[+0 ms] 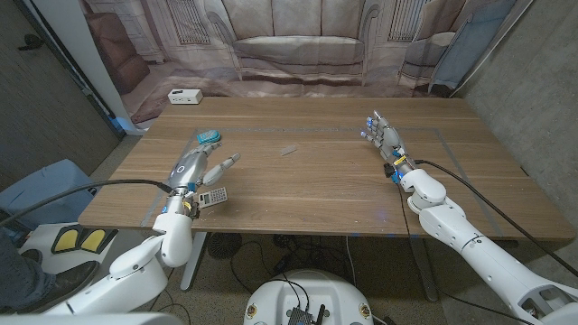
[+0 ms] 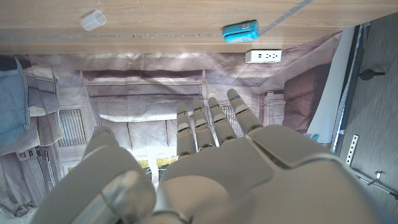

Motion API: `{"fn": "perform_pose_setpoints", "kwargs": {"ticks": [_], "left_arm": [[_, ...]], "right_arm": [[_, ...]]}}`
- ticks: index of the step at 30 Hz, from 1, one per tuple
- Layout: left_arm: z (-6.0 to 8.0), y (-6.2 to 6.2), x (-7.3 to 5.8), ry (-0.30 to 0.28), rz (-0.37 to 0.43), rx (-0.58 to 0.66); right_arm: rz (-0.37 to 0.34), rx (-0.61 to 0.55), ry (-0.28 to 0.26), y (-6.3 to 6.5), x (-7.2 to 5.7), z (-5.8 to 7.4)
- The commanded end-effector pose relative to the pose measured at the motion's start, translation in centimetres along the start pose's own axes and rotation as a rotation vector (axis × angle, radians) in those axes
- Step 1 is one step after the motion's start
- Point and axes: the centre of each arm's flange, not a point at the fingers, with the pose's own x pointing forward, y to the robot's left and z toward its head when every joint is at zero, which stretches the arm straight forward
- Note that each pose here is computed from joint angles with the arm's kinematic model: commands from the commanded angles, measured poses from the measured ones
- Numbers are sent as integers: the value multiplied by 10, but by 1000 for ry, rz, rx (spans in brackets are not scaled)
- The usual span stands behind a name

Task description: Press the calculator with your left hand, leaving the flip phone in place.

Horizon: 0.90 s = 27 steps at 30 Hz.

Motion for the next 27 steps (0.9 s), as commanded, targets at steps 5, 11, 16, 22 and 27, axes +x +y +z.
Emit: {"fn": "perform_pose_setpoints", "kwargs": {"ticks": [5,11,16,22,27], "left_arm": [[13,5,35,-51,35,-99],[18,5,46,-66,35,-146],[22,4,54,-77,19,-186],[28,2,63,-93,-3,-221],[32,1,70,-108,-15,-285]], "right_arm": [[8,-15,-13,-5,-2,4],[15,-16,-20,-3,-4,5],[10,-19,-33,-3,-6,8],[2,-32,-44,-4,-8,11],[-1,-39,-55,-3,-10,13]]}}
